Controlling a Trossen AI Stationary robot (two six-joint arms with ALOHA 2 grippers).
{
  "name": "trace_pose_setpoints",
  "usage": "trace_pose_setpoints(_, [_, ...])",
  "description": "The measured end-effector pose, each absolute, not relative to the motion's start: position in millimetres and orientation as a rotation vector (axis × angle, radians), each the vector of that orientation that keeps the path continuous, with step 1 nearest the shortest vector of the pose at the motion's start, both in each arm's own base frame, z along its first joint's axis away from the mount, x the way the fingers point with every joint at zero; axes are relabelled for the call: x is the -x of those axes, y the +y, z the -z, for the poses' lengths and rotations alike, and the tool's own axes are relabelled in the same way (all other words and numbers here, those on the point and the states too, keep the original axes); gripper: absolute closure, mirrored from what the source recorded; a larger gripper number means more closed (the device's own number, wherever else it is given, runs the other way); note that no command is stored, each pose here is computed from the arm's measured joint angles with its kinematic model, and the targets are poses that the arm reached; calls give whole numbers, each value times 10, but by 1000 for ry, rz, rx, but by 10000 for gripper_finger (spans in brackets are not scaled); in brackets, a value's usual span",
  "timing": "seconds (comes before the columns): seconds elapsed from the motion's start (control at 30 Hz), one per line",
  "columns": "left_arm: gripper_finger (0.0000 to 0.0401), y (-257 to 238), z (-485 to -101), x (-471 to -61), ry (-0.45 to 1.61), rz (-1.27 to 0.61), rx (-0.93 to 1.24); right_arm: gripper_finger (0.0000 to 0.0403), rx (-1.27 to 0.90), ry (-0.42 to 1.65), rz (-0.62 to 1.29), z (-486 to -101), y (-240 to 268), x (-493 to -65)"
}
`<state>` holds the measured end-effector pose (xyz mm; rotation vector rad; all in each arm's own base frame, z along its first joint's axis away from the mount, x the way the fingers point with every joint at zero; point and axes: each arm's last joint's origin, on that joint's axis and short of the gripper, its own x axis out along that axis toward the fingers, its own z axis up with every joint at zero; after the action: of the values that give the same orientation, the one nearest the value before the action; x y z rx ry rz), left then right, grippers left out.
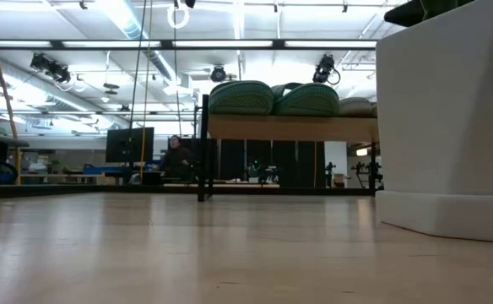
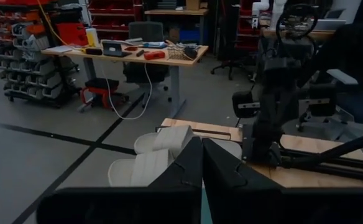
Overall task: Pick and place slides into the shelf
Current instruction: Return to Home Position
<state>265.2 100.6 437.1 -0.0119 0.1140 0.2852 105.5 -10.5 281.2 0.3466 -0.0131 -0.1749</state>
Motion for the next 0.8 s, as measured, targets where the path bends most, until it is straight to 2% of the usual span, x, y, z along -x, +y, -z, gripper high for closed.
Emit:
trace_pose_setpoints(0.17, [396, 1026, -4371, -2643, 112, -257, 21, 403, -346, -11, 178, -2683, -62, -1066])
trace_pose_setpoints(0.43, [379, 1028, -4371, -2642, 109, -255, 45, 403, -316, -73, 207, -2681, -59, -893])
trace_pose_setpoints(0.8, [396, 1028, -4372, -2641, 109, -256, 47, 403, -324, -127, 228, -2646, -68, -714])
